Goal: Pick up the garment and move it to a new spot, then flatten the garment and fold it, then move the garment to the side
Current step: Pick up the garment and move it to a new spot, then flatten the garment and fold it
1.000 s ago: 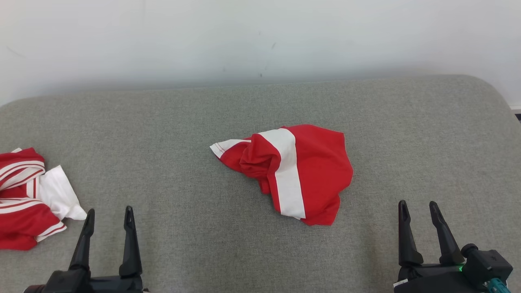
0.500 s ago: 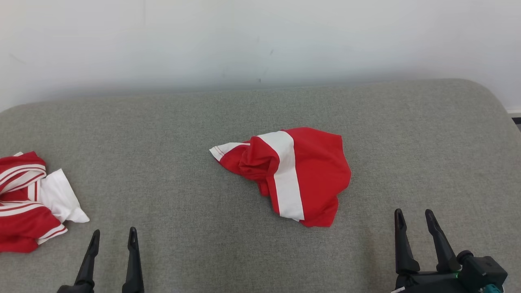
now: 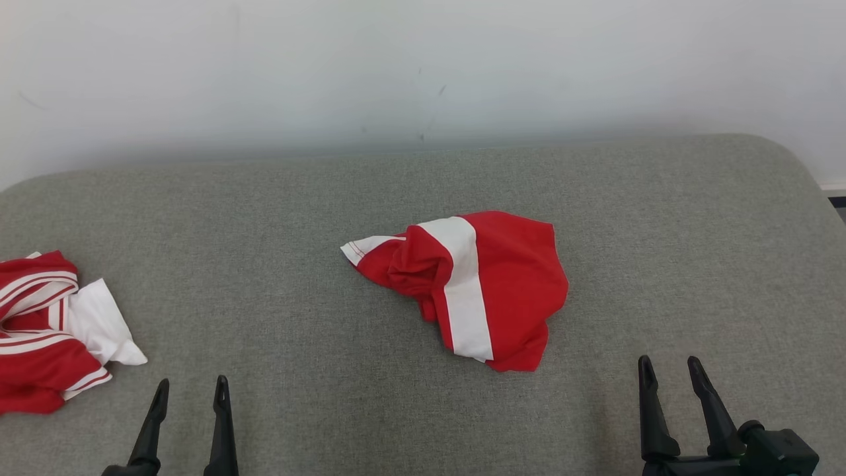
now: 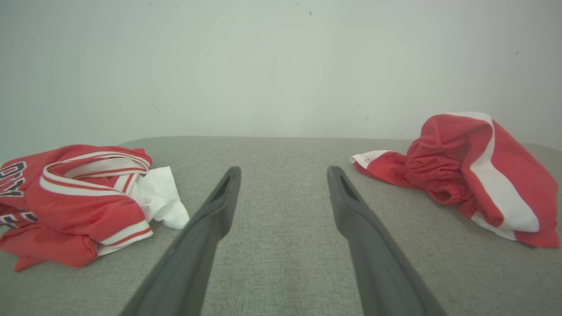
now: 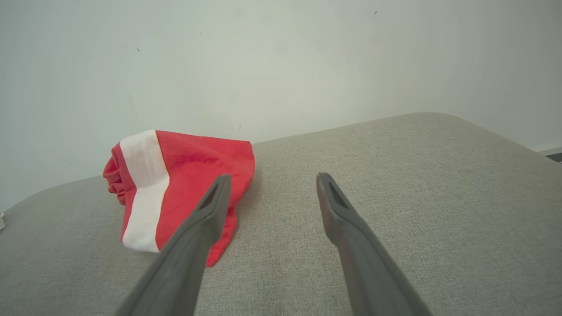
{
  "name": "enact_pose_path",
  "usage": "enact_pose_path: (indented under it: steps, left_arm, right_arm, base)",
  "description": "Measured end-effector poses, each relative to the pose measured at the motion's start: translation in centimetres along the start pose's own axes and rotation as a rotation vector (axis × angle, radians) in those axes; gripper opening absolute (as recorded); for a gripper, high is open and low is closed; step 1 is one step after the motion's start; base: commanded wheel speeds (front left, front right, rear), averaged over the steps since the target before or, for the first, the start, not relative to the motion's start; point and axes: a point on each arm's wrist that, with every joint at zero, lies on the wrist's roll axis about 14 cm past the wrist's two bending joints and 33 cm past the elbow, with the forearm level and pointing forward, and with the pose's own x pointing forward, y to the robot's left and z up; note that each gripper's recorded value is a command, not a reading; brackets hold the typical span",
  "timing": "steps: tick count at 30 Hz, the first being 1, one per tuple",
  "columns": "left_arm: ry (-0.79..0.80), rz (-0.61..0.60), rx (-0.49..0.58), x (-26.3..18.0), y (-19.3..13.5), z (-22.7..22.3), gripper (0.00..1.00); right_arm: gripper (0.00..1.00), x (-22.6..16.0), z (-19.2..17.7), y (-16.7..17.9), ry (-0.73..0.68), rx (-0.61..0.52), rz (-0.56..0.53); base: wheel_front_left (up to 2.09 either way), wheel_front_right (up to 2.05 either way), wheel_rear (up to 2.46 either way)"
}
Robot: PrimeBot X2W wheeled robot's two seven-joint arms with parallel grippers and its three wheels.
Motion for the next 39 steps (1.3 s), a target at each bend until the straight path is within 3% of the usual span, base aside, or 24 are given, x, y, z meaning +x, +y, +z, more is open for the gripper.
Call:
enact_pose_path:
  steps: [39]
  left_arm:
    - [0.019, 0.023, -0.007, 0.1, 0.7, -0.7, 1.00]
  right_arm:
    - [1.00, 0.3, -1.1, 0.7, 0.033, 0.006, 0.022]
  base:
    - [0.00, 0.00, 0.00]
